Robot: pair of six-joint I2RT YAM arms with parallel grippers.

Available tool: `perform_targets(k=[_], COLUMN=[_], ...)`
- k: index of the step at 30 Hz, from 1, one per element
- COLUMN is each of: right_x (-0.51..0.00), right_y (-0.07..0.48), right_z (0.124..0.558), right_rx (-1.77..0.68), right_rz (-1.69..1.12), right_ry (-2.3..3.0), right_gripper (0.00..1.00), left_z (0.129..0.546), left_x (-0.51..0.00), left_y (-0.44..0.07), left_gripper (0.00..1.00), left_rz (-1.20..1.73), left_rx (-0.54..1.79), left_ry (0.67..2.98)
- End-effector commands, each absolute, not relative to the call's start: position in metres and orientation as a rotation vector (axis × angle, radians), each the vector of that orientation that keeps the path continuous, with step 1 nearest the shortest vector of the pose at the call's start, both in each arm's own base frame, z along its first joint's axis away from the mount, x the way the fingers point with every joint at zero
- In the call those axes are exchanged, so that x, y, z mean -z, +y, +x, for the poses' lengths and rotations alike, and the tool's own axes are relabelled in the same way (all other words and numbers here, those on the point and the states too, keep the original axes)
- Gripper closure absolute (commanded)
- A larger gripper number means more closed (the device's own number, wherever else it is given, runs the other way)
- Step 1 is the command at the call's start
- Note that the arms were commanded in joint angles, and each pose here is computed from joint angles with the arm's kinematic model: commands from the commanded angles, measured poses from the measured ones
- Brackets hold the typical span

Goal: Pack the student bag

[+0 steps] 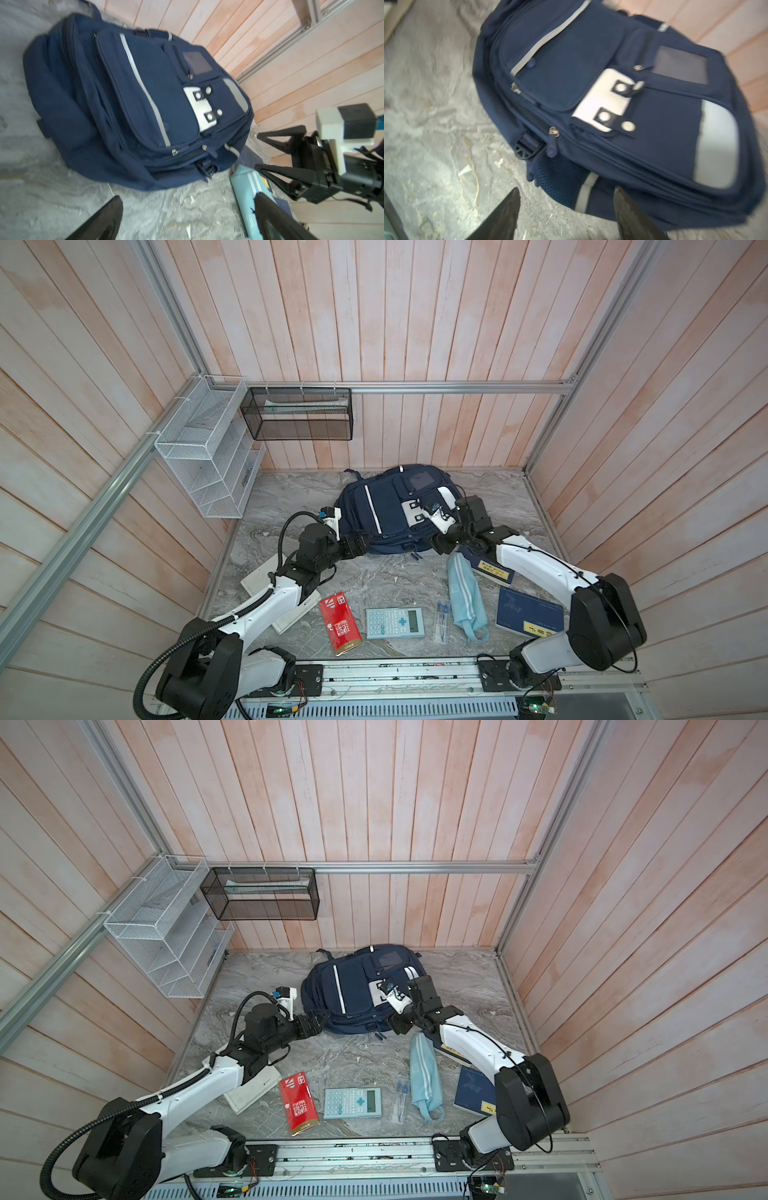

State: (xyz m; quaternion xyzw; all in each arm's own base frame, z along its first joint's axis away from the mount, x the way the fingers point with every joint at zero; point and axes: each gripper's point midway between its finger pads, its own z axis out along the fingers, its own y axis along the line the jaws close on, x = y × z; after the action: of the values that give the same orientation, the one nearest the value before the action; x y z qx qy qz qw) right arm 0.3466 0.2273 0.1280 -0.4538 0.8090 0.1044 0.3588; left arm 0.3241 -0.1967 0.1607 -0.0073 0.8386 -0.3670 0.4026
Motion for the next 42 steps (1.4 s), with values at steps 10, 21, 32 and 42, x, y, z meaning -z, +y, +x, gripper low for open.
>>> perform_targets(k=[10,21,32,42], right_x=[-0.042,-0.084,-0.113,-0.115], right_y=[0.219,0.268,0.304,0.313], right_z=[0.37,0.352,0.335,0.323], right_rx=[0.031,-0.277,-0.506,-0.615], right_rz=[-1.527,-1.419,-1.328,-1.331], right_ry=[2.129,2.066,1.99,1.998], right_gripper=[0.58,1.0,1.0,1.0], left_z=[0.275,0.278,0.301,0.316], left_x=[-0.131,-0.122,-0.102,-0.088], left_y=[-0.214,-0.233,-0.262,-0.278], left_gripper=[0.05,0.28,0.53,0.68], left_rz=[-0.063,0.162,0.218,0.228], left_rx=[1.087,0.76,0.662,0.59], left_ry=[2.143,2.089,1.983,1.965])
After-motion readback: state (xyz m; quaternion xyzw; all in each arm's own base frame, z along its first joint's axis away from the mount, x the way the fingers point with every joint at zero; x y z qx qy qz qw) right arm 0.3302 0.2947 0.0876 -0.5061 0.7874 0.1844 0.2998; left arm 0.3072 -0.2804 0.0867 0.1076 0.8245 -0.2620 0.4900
